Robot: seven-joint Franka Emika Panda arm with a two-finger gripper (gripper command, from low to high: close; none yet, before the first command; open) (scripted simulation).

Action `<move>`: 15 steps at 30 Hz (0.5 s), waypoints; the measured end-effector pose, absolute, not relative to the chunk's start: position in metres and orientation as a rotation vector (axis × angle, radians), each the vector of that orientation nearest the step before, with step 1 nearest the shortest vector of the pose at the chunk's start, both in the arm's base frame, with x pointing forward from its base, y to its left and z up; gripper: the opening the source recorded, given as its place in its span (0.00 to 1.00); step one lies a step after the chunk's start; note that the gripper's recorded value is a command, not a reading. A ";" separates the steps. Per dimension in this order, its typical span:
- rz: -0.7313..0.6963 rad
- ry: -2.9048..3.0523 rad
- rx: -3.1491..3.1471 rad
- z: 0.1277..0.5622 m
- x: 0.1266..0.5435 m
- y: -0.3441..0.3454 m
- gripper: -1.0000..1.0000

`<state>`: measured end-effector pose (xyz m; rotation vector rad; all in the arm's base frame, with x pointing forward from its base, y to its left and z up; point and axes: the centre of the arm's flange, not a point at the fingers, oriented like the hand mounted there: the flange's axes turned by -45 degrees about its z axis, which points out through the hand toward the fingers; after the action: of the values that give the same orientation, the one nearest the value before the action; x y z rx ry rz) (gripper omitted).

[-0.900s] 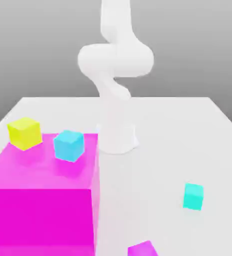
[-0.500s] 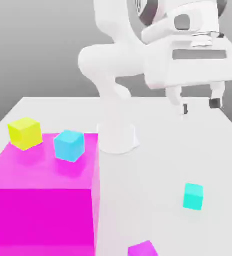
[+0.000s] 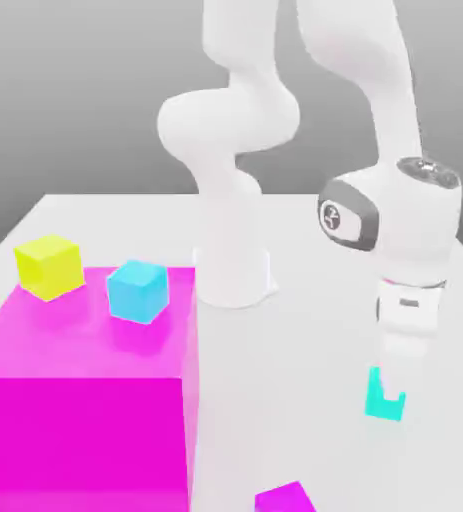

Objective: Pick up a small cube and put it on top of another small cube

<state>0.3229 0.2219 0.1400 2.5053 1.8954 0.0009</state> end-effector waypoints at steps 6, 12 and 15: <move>-0.002 1.895 2.505 0.132 0.322 0.222 0.00; -0.002 1.896 2.504 0.165 0.323 0.222 0.00; 0.001 1.893 2.503 0.196 0.331 0.214 0.00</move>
<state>0.3307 0.2142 0.1961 2.5031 1.8926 0.0010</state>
